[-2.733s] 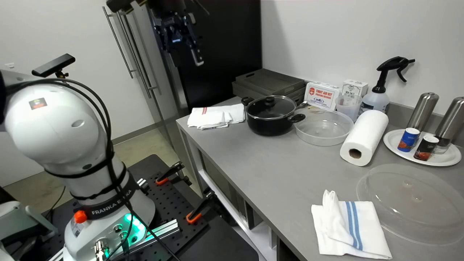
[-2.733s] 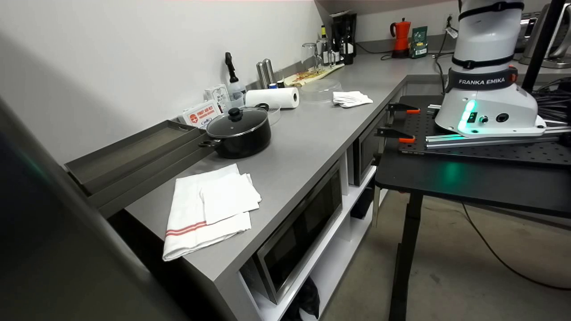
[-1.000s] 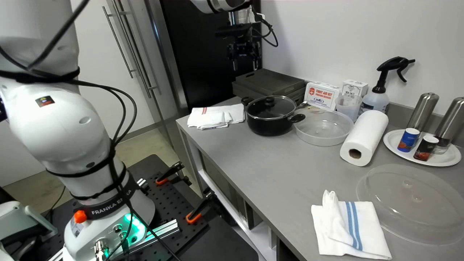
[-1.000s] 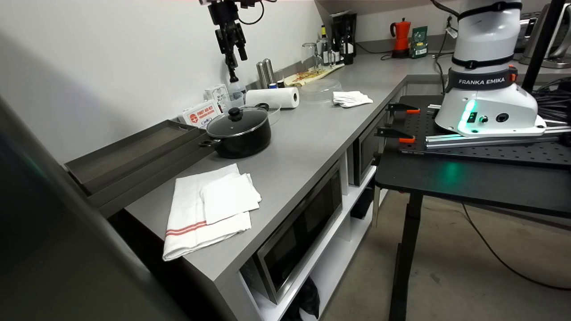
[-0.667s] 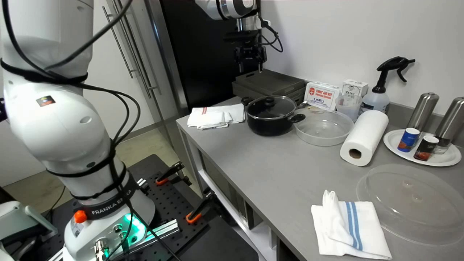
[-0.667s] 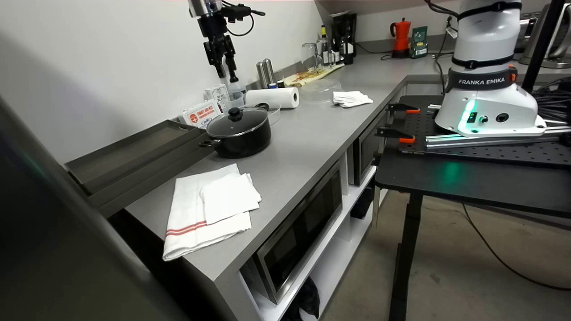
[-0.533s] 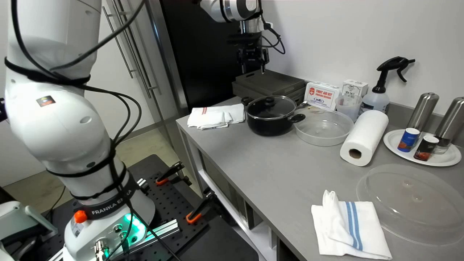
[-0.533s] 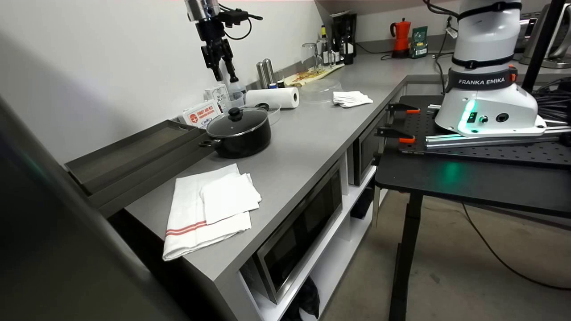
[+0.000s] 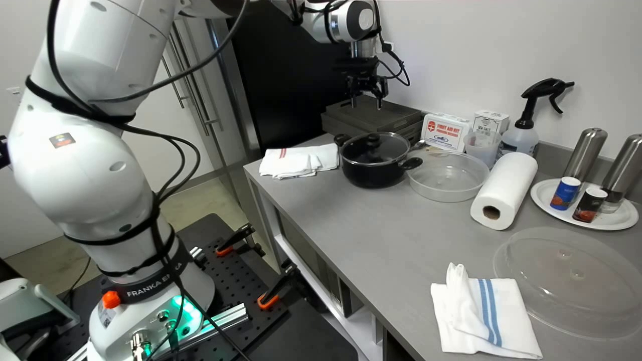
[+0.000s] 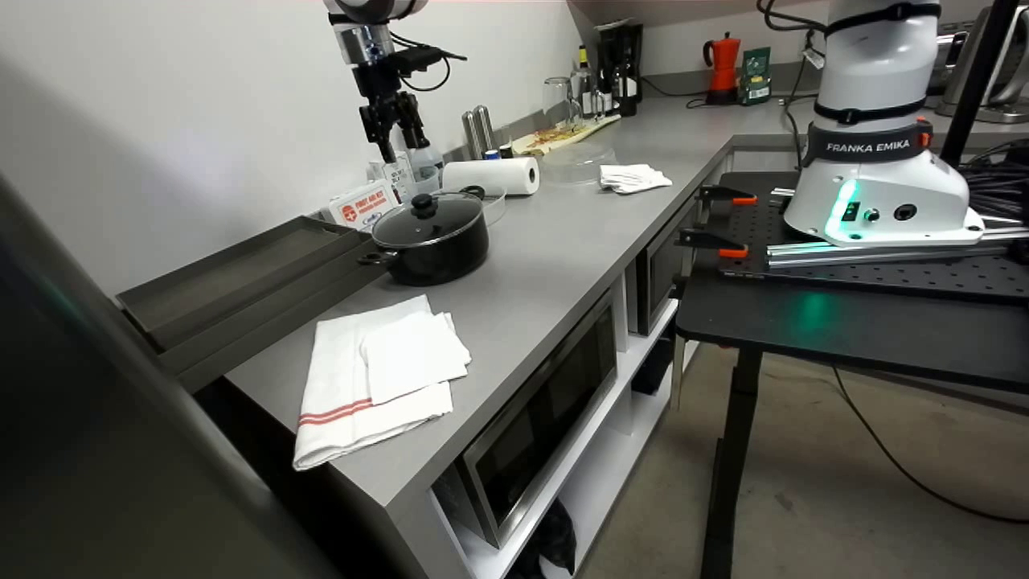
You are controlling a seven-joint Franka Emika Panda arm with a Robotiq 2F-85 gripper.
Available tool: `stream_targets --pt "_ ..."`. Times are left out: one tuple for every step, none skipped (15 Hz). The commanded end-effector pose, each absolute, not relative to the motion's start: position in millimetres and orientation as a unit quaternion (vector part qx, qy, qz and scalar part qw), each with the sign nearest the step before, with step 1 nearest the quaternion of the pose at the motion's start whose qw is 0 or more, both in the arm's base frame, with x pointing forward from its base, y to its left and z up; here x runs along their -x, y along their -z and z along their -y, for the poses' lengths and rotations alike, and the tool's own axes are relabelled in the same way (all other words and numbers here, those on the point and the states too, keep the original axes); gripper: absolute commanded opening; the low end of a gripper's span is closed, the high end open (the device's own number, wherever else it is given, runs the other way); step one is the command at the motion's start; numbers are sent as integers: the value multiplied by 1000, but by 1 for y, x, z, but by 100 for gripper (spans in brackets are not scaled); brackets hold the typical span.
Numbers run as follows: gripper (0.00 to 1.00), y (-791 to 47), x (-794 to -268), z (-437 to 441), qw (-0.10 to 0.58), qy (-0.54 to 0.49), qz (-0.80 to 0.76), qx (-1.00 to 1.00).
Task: Remove the lid from the pot
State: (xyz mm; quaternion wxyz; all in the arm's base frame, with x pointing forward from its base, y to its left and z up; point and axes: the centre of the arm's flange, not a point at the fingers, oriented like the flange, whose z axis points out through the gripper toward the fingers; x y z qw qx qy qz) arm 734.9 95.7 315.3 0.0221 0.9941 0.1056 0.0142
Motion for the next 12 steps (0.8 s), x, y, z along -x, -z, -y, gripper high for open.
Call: stream_targets --pt "100 -301 -762 -87 15 -9 -88 -996" --pt "100 -294 -764 -84 15 -5 -85 -996" --pt "100 -288 -764 -81 15 -3 -83 -996" --pt "100 -281 -764 -78 14 1 -81 -997" --pt "100 -275 -765 -76 14 4 -80 -997" --pt "100 -267 -763 -74 14 7 -79 -997" --pt "100 -260 -762 -73 11 10 -79 -997" --pt "100 -254 -762 -72 10 13 -78 -997" --pt "100 -248 -760 -72 10 16 -78 -997" --pt "100 -243 -759 -71 8 19 -78 -997" --pt "100 -240 -759 -72 7 21 -77 -997" --pt "100 -239 -760 -73 6 22 -77 -997"
